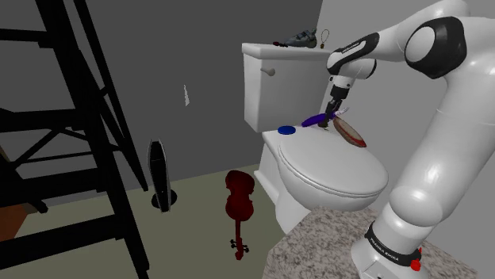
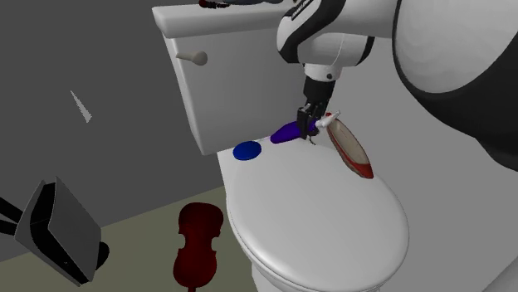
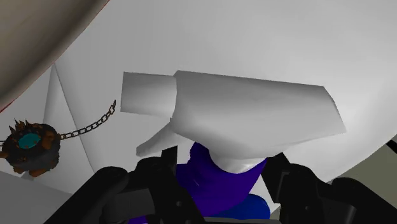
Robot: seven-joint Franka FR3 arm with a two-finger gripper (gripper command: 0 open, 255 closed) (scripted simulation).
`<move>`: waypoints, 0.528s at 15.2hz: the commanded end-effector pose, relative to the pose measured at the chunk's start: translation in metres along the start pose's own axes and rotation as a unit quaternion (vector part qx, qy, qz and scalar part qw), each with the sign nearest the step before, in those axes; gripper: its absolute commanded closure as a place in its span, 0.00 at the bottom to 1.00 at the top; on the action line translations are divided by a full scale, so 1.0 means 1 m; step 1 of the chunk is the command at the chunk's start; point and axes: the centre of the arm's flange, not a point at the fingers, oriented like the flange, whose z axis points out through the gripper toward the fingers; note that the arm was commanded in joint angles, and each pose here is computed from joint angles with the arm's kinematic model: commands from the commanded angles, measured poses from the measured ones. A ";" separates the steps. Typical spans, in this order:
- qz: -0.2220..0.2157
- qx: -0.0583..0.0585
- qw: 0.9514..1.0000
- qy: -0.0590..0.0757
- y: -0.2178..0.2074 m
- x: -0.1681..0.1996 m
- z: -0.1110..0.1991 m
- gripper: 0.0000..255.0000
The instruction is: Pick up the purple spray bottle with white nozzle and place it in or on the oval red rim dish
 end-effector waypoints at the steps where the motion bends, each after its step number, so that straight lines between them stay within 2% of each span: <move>1: 0.000 0.000 1.000 0.000 -0.001 0.001 -0.013 1.00; 2: 0.000 0.000 1.000 0.000 -0.001 0.001 -0.014 1.00; 8: 0.000 0.000 1.000 0.000 0.059 -0.051 -0.020 1.00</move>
